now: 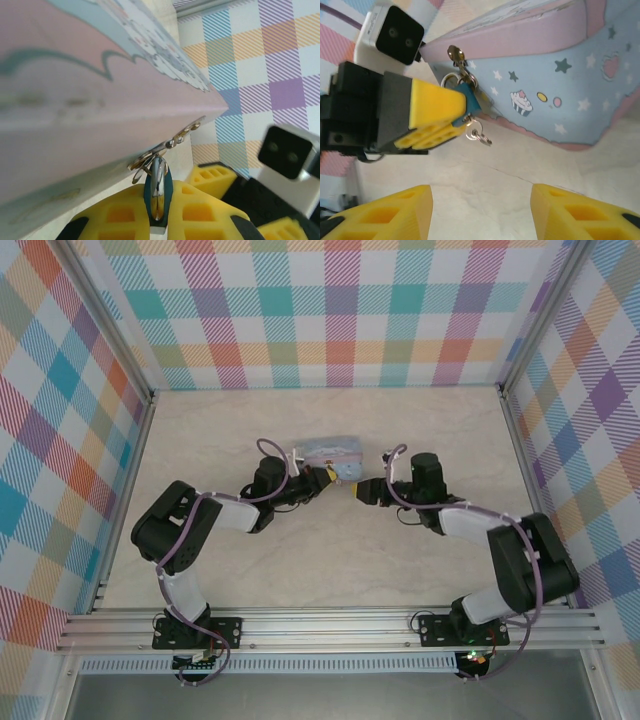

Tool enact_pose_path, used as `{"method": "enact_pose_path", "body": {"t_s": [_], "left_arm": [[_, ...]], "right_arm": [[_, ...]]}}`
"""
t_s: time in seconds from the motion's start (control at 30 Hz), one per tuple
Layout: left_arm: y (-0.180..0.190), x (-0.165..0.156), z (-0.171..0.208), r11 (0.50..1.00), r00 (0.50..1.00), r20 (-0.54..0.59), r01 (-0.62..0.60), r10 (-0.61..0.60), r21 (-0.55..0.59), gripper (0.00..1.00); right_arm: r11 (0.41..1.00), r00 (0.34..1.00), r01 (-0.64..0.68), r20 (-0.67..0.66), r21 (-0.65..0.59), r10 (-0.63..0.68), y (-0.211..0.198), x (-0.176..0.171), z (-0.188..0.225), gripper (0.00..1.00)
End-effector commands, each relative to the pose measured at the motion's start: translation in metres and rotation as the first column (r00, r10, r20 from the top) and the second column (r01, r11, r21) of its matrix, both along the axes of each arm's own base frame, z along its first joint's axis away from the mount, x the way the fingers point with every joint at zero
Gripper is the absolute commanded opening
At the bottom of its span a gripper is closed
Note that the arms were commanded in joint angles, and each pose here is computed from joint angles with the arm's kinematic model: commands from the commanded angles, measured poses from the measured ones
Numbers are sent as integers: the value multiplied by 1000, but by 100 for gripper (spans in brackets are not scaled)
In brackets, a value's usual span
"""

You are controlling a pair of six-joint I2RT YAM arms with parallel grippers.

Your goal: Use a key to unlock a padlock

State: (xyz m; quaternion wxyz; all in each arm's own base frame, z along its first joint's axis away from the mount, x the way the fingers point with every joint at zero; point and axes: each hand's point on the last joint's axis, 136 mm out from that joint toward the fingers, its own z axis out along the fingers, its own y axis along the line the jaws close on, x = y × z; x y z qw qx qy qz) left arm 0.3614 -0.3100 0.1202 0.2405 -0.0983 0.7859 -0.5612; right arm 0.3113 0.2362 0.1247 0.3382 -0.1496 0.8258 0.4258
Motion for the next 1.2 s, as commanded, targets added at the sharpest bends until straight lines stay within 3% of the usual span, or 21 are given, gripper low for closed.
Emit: {"method": "enact_pose_path", "body": {"t_s": [0.0, 0.2, 0.33, 0.47, 0.67, 1.17], "left_arm": [[5, 3, 16, 998, 997, -57, -51, 49, -34, 0], [9, -1, 18, 996, 986, -154, -69, 58, -63, 0], [10, -1, 20, 994, 980, -189, -73, 56, -84, 0], [10, -2, 22, 993, 977, -207, -71, 49, -97, 0], [10, -5, 22, 993, 974, -224, -65, 42, -97, 0], [13, -7, 16, 992, 970, -238, -72, 46, -102, 0]], "right_arm": [[956, 973, 37, 228, -291, 32, -6, -6, -13, 55], [880, 855, 67, 481, -471, 192, 11, -8, 3, 55], [844, 684, 90, 649, -529, 333, 21, -12, 12, 58], [807, 599, 101, 683, -581, 417, 29, -6, 14, 59], [788, 535, 139, 715, -599, 449, 42, 11, 17, 57], [775, 546, 129, 696, -619, 465, 60, 26, 0, 43]]}}
